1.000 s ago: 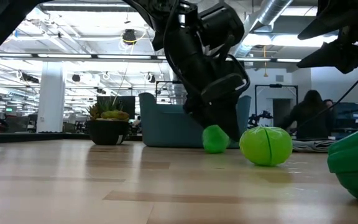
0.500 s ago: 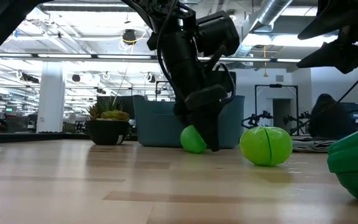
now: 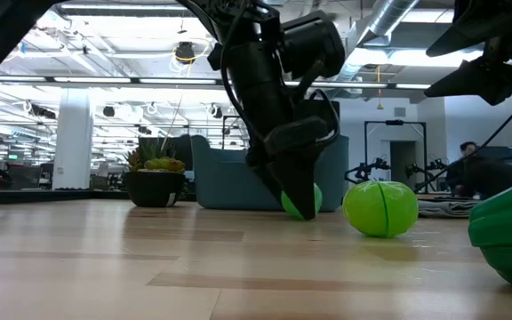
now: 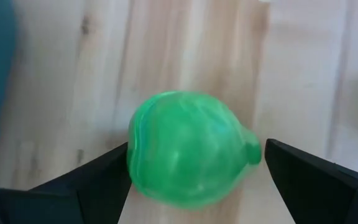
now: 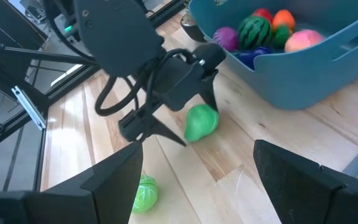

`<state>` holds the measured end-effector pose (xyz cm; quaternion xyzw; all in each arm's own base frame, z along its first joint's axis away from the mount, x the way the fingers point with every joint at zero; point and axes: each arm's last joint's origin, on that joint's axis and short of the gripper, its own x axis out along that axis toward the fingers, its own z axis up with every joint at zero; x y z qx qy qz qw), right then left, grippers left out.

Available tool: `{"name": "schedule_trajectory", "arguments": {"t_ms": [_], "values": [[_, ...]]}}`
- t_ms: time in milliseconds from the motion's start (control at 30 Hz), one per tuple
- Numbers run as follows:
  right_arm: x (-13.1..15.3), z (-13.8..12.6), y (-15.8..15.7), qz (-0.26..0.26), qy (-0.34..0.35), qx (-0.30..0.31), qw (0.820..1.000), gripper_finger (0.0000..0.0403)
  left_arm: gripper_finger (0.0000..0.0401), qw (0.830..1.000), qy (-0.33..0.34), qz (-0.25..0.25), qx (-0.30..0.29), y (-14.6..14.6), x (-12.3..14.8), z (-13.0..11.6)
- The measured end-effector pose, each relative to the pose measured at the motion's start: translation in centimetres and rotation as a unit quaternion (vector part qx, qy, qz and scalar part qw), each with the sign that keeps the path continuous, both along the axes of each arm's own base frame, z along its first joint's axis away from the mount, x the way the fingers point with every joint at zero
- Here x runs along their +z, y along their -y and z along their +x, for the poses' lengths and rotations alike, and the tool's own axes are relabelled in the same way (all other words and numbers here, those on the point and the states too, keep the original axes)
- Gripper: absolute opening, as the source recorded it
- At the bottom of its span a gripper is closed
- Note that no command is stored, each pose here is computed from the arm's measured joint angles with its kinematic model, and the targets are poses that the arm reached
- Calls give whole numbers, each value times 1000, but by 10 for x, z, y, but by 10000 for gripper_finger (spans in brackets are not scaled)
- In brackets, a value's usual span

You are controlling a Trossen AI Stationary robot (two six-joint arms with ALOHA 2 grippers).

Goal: Pick and placing Produce into tupperware
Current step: Put the pear into the blue bin

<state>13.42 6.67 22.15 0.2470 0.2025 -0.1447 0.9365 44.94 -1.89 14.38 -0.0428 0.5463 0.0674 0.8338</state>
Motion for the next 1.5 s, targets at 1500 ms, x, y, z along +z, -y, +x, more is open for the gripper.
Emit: {"name": "schedule_trajectory", "arguments": {"t_ms": [1500], "values": [[0,0,0,6,2,1,1000,329,345,998,-46,-8,-31,7,12,-4]]}}
